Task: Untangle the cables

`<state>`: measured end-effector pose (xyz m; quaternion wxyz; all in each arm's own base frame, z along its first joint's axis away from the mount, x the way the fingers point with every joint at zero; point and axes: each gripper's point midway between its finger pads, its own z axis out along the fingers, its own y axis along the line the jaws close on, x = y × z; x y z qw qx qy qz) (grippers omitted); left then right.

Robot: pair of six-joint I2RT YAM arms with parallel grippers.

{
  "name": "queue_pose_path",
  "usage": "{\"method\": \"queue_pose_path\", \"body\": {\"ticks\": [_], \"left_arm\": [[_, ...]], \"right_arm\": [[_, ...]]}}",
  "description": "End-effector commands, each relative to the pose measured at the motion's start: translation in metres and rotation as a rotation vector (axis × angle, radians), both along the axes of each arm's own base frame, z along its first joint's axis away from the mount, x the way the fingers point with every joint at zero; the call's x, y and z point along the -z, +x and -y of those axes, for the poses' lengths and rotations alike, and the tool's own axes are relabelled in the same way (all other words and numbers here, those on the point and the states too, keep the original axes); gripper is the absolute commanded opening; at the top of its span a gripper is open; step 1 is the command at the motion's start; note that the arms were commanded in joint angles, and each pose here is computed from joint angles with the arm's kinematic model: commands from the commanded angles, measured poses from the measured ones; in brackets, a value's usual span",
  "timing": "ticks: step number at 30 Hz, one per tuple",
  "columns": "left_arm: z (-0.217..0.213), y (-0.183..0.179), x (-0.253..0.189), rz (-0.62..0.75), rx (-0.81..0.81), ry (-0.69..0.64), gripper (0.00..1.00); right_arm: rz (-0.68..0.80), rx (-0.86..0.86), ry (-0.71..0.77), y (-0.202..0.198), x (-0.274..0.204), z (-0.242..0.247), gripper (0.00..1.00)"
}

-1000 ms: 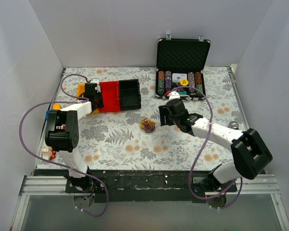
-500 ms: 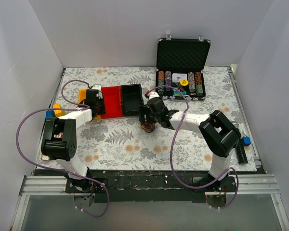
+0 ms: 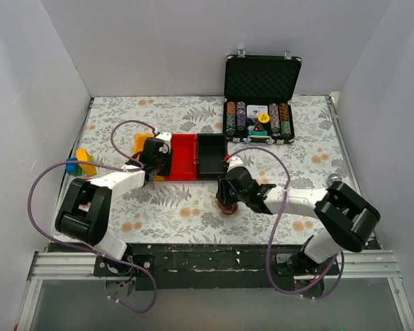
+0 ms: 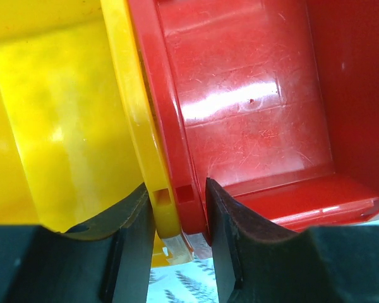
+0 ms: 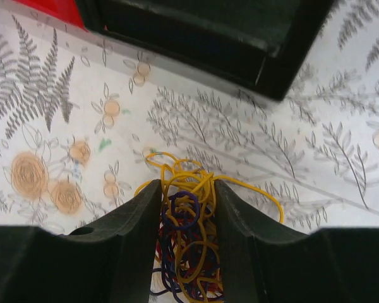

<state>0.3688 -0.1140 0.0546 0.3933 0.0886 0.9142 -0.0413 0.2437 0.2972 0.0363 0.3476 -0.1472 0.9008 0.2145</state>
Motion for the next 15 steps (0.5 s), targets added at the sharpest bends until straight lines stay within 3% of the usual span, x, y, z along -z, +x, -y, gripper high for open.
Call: {"method": "queue_pose_path", "body": {"ticks": [1, 15], "left_arm": [[0.03, -0.014, -0.01, 0.021, 0.087, 0.004, 0.34], [0.11, -0.064, 0.002, -0.117, 0.249, -0.059, 0.36]], "right_arm": [[0.024, 0.054, 0.068, -0.013, -0.015, 0.012, 0.45], [0.034, 0.107, 0.122, -0.029, -0.025, 0.034, 0.49]]}}
